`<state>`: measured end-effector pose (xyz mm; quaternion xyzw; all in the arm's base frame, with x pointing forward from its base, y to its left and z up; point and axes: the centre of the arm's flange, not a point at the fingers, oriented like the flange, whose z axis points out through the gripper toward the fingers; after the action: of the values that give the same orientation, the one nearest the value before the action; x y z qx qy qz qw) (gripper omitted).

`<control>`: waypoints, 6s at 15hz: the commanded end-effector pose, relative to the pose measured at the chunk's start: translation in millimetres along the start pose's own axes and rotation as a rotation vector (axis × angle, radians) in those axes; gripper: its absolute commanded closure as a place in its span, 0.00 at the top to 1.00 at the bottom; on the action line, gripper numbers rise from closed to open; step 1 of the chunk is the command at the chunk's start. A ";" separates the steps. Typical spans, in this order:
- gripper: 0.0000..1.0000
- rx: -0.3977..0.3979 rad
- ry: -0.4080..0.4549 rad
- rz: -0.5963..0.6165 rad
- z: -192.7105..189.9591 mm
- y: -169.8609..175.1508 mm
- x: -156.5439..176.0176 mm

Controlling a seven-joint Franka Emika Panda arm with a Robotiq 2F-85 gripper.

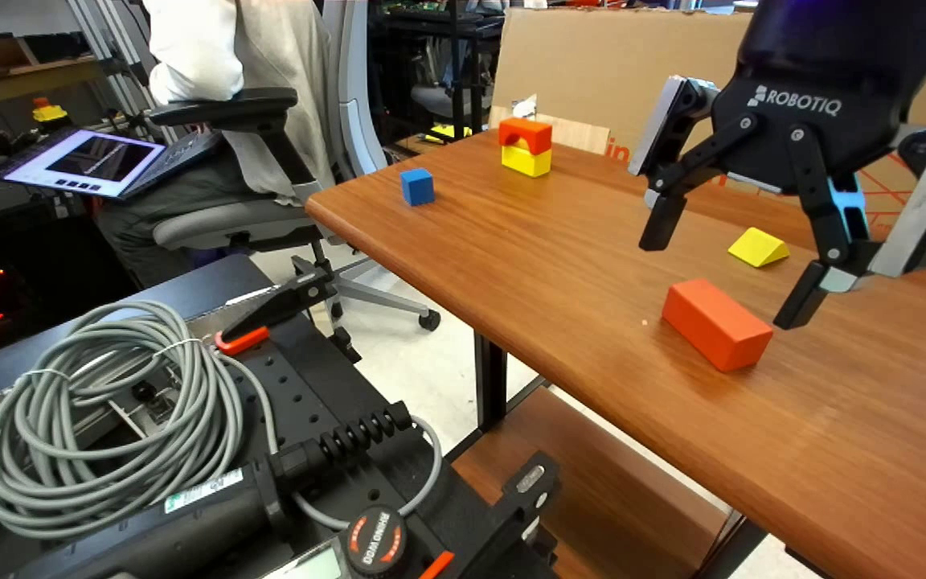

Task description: Stack the orange block on top of the other orange block

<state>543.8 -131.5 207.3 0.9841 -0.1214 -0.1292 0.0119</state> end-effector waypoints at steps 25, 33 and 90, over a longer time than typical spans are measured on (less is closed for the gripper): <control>0.43 -0.104 0.135 -0.007 25.2 -5.4 5.8; 0.43 -0.065 0.209 -0.044 -52.8 -46.2 6.2; 0.43 -0.127 0.058 -0.323 -77.9 -332.8 53.0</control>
<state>679.0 173.0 252.9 0.9932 0.0497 -0.0975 0.0406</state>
